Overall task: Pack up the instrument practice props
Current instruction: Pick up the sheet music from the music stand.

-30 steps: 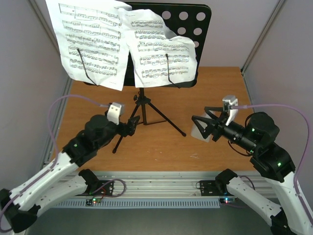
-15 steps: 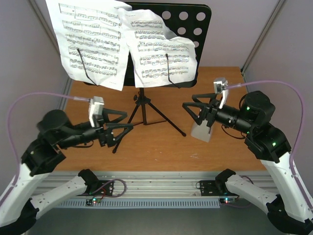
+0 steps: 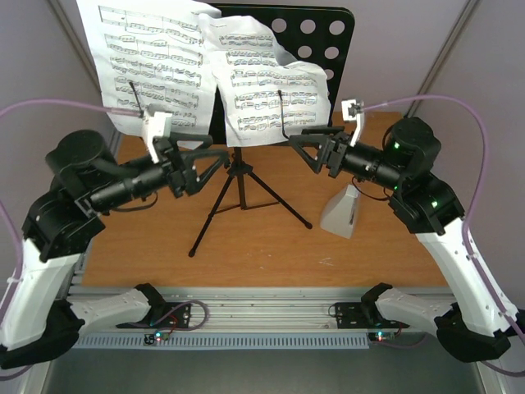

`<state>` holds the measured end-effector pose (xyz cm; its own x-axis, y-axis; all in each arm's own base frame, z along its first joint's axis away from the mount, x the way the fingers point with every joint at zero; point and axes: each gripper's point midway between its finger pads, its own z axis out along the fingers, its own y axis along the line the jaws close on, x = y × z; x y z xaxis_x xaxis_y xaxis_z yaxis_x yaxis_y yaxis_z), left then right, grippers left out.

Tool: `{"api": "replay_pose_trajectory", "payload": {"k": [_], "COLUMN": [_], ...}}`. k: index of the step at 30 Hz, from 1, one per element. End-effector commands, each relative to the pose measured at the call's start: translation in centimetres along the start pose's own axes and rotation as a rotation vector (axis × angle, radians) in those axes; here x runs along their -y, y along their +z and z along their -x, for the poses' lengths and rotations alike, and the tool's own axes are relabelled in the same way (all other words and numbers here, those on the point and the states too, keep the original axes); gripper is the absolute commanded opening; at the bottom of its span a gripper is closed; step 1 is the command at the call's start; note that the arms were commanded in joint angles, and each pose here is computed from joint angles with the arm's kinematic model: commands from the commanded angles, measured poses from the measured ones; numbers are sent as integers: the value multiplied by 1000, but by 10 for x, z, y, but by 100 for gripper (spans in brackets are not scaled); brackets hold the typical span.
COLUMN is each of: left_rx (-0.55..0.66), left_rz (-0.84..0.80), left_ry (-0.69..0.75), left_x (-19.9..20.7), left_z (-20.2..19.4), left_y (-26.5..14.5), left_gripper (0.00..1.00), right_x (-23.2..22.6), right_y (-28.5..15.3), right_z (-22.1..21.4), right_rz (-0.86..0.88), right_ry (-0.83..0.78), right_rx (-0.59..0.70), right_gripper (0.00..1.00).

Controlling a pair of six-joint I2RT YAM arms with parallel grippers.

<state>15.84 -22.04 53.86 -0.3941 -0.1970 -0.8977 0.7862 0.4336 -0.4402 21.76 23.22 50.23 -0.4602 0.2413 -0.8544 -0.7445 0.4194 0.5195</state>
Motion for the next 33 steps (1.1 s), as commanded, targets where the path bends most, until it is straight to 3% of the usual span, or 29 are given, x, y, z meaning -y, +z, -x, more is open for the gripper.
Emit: {"api": "replay_pose_trajectory", "payload": {"k": [1, 10, 22, 33], "left_rx": [16, 90, 119, 137], "left_rz": [160, 308, 284, 192], "left_ry": [58, 111, 50, 49], "left_x": [-28, -60, -78, -67], "left_z": [14, 33, 41, 43], "left_y": [13, 29, 44, 49], "left_gripper": [70, 67, 51, 47], "right_x": [-7, 0, -7, -15], "right_y": [7, 21, 33, 50], "right_z": [26, 30, 30, 24], "right_rz": [15, 7, 29, 57], "right_ry": [18, 49, 54, 44], "right_rx": [65, 81, 82, 62], "right_gripper": [72, 67, 57, 47]}}
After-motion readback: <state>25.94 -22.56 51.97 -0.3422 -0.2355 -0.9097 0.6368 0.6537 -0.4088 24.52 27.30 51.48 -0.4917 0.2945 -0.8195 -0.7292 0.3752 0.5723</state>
